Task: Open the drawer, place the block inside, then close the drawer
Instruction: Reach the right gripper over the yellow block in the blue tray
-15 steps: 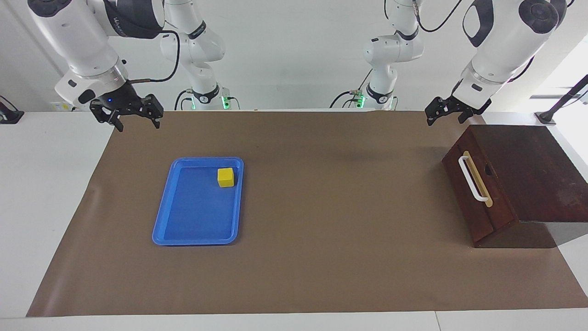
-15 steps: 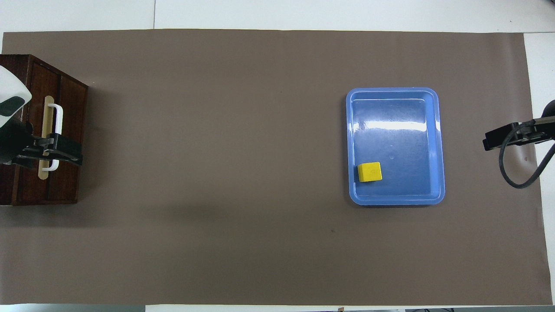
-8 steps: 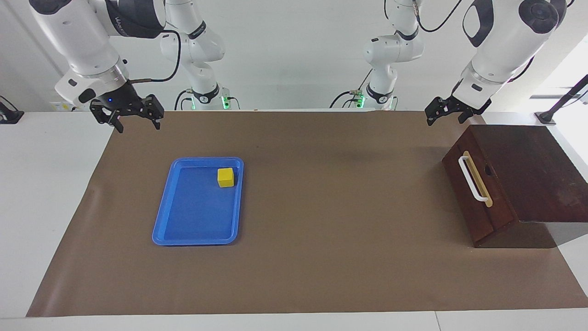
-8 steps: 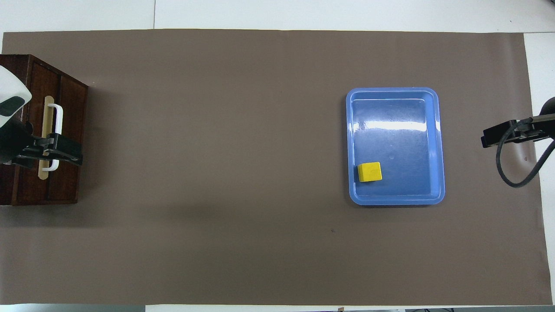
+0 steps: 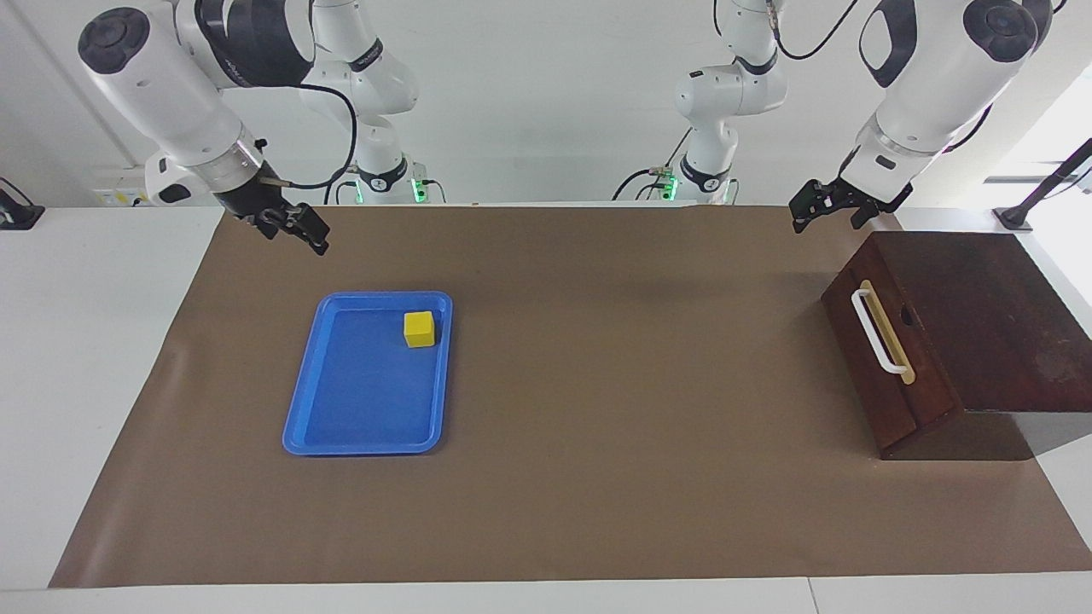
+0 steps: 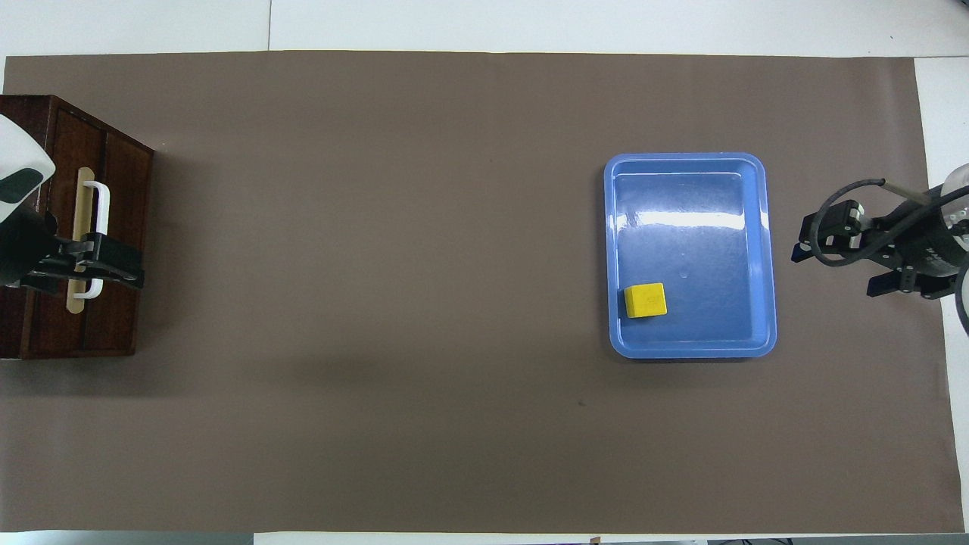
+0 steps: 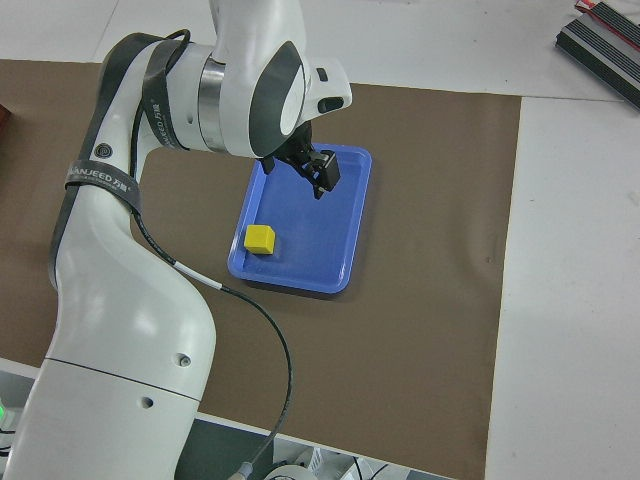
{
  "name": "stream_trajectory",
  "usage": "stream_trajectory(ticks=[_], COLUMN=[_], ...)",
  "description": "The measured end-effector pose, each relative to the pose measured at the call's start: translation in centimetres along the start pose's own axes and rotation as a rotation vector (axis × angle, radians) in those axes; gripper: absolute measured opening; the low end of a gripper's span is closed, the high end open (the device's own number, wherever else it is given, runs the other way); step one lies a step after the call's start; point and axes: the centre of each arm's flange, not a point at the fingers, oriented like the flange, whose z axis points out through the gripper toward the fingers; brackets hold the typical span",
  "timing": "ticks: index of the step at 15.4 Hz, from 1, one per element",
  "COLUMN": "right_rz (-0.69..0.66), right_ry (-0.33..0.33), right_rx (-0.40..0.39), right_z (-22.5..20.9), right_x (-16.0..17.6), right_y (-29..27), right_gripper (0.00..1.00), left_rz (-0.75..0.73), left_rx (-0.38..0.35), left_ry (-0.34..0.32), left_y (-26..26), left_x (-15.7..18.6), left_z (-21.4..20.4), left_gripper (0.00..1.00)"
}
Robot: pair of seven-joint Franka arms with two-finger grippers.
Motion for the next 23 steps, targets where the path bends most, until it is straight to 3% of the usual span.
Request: stream_trajectory(ticks=[4, 9, 14, 18, 23], right_rz=[0.35, 0.643, 0.796, 0.88, 0.878], right_ry=[-0.096, -0.252, -0.366, -0.47, -0.504], right_rx=[0.104, 0.179, 0.265, 0.278, 0.27], right_z=[4.9, 11.5, 17.0, 20.8, 23.8], right_x=[0.6, 1.4, 2.1, 2.8, 3.8], right_y=[-1.0, -1.3, -1.0, -0.9, -0.7], right_gripper=[1.0, 1.0, 1.0, 1.0, 1.0], left_rz=[0.0, 0.0, 0.0, 0.0, 0.0], left_rx=[0.0, 0.0, 0.0, 0.0, 0.0], left_ry=[0.0, 0.0, 0.0, 0.0, 0.0], left_y=[0.0, 0.0, 0.0, 0.0, 0.0], left_x=[0.0, 0.0, 0.0, 0.0, 0.0], left_z=[0.0, 0.0, 0.0, 0.0, 0.0], left_gripper=[1.0, 1.0, 1.0, 1.0, 1.0])
